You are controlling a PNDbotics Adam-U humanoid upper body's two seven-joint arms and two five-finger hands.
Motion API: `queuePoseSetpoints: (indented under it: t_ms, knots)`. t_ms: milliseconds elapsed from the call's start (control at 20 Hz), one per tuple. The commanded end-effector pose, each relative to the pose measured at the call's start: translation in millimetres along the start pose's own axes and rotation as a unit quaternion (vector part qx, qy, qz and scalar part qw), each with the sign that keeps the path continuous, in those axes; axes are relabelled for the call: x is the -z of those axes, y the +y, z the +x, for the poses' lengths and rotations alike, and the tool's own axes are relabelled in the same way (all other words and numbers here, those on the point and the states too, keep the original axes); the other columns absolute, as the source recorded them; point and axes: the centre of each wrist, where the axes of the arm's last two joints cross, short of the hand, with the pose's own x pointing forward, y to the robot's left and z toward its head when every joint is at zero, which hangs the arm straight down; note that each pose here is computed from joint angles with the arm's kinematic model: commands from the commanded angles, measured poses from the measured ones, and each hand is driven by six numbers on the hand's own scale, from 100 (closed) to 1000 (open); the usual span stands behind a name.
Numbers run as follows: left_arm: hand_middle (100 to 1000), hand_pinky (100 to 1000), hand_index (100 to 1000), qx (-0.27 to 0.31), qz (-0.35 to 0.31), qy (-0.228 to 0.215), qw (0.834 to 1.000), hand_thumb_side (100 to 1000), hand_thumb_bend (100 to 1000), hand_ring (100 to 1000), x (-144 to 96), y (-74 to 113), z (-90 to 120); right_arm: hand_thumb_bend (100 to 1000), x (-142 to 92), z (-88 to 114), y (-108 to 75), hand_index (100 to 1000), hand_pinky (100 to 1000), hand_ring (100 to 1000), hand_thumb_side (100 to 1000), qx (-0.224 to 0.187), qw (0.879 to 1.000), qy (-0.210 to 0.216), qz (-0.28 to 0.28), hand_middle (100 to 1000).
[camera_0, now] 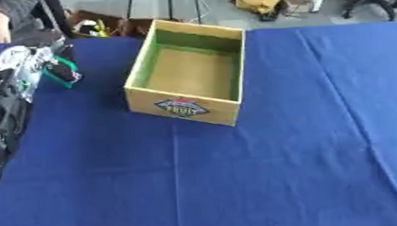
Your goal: Pick up objects on the table and place them in the box.
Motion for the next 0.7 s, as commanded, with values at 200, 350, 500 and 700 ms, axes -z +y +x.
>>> queuePoseSetpoints:
  t_ms: [200, 350, 500, 700]
  knots:
    - [286, 493, 457, -0.012, 0.029, -0.034, 0.999, 100, 249, 251, -5, 27.5, 2, 100, 2, 4, -11.5, 798, 721, 750, 902, -0.016, 1.0, -0.005, -0.005, 764]
    - [286, 493, 457, -0.014, 0.028, -0.04, 0.999, 100, 249, 251, -5, 28.7, 4, 100, 1, 4, -12.1, 798, 721, 750, 902, -0.016, 1.0, -0.004, -0.005, 764]
    - [275, 480, 447, -0.02, 0.027, -0.045, 0.998, 100, 256, 231, -5, 27.5, 5, 100, 0, 4, -13.7, 798, 721, 750, 902, -0.017, 1.0, -0.003, -0.007, 763]
    - [252, 479, 419, -0.054, 0.05, -0.091, 0.993, 100, 268, 213, -3, 33.4, 22, 100, -2, 3, -16.3, 798, 720, 750, 902, -0.019, 1.0, -0.001, -0.01, 763]
